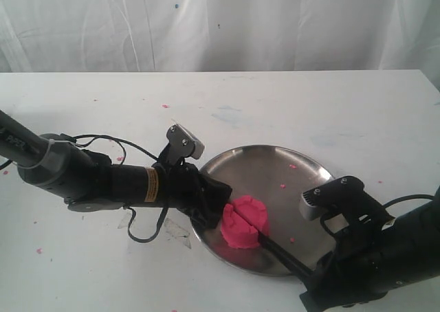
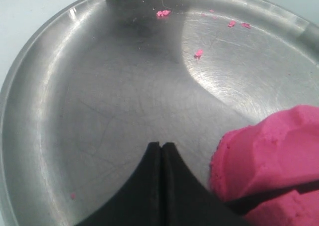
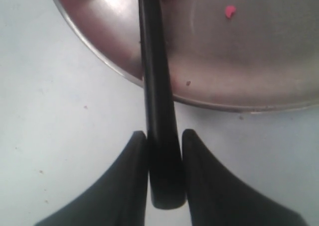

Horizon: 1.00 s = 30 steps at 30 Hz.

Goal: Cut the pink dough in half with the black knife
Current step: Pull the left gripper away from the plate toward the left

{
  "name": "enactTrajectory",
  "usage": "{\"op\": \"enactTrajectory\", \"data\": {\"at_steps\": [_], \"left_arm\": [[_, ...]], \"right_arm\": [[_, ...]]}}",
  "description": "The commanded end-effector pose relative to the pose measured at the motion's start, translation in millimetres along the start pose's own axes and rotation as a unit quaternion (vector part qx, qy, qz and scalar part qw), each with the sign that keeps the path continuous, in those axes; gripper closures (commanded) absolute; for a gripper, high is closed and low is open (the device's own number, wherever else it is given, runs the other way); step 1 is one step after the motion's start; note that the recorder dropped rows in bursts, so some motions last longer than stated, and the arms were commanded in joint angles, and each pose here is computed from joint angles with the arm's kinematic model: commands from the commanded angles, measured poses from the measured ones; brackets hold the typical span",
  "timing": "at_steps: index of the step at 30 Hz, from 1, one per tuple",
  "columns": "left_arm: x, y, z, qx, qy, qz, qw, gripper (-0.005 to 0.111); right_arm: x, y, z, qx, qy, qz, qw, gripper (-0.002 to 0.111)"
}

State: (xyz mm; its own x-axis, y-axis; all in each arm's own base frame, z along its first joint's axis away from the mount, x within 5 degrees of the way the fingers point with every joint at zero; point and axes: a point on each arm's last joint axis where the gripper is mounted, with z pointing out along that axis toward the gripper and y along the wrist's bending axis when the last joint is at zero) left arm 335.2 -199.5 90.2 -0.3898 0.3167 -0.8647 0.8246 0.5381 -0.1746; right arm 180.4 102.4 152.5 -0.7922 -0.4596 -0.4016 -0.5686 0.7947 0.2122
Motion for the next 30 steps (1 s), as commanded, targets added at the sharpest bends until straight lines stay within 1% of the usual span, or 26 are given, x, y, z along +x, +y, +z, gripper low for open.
{"op": "enactTrajectory", "data": {"at_steps": [1, 6, 15, 23, 26, 30], "left_arm": [[17, 0.7, 1, -0.001, 0.039, 0.004, 0.999, 0.107], [-1, -1.5, -7, -0.003, 0.014, 0.027, 1.000, 0.107], [-15, -3.5, -14, -0.007, 0.000, 0.037, 0.999, 0.107], [-32, -5.1, -24, -0.024, -0.011, 0.068, 0.997, 0.107], [-40, -6.4, -30, -0.030, -0.017, 0.075, 0.997, 0.107], [-58, -11.1, -42, -0.038, -0.034, 0.098, 0.994, 0.107]], "right_arm": [[-5, -3, -1, 0.015, -0.016, 0.021, 1.000, 0.108], [-5, -3, -1, 0.013, -0.015, 0.021, 1.000, 0.108], [-5, -3, -1, 0.012, -0.014, 0.021, 1.000, 0.108], [-5, -3, -1, 0.012, -0.014, 0.021, 1.000, 0.108], [-5, -3, -1, 0.012, -0.014, 0.021, 1.000, 0.108], [-5, -3, -1, 0.012, -0.015, 0.021, 1.000, 0.108]]}}
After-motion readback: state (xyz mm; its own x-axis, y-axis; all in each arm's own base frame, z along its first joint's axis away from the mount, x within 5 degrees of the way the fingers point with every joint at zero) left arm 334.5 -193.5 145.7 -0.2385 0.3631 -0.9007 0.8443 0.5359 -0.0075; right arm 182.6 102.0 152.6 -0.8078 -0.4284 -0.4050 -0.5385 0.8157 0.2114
